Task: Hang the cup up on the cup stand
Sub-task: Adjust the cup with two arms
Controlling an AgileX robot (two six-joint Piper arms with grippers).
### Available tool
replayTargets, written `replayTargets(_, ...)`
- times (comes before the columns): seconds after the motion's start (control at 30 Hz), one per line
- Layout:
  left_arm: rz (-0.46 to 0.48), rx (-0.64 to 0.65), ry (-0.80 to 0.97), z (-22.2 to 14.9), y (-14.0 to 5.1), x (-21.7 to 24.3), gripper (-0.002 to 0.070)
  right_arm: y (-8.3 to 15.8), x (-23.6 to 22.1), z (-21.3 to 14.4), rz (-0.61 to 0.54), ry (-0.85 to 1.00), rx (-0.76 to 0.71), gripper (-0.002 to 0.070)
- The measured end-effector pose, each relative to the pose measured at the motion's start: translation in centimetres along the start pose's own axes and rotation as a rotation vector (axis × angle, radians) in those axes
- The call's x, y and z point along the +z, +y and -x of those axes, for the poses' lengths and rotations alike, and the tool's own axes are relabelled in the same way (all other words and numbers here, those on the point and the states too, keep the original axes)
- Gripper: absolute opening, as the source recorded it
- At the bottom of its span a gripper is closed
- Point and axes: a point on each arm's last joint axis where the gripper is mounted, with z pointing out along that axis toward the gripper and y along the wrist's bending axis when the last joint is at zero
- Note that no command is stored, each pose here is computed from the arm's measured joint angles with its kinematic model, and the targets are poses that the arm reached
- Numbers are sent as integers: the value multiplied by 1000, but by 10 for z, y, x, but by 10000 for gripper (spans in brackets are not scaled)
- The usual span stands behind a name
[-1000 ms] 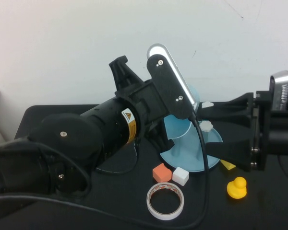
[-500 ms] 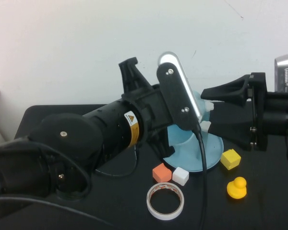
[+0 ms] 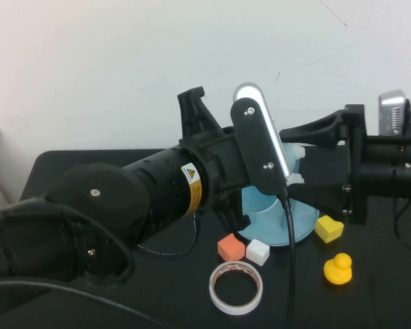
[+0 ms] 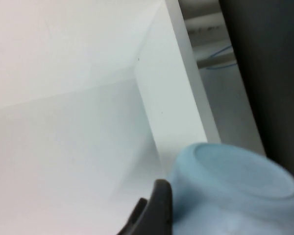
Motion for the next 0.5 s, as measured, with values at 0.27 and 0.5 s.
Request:
replayTargets(0.27,-5,0,-1,0,-1,1,6,9,14,-7,5,30,32,693)
replayTargets(0.5,-1,2,1,0,0,1,6,12,23,-11,-16,10,8,693)
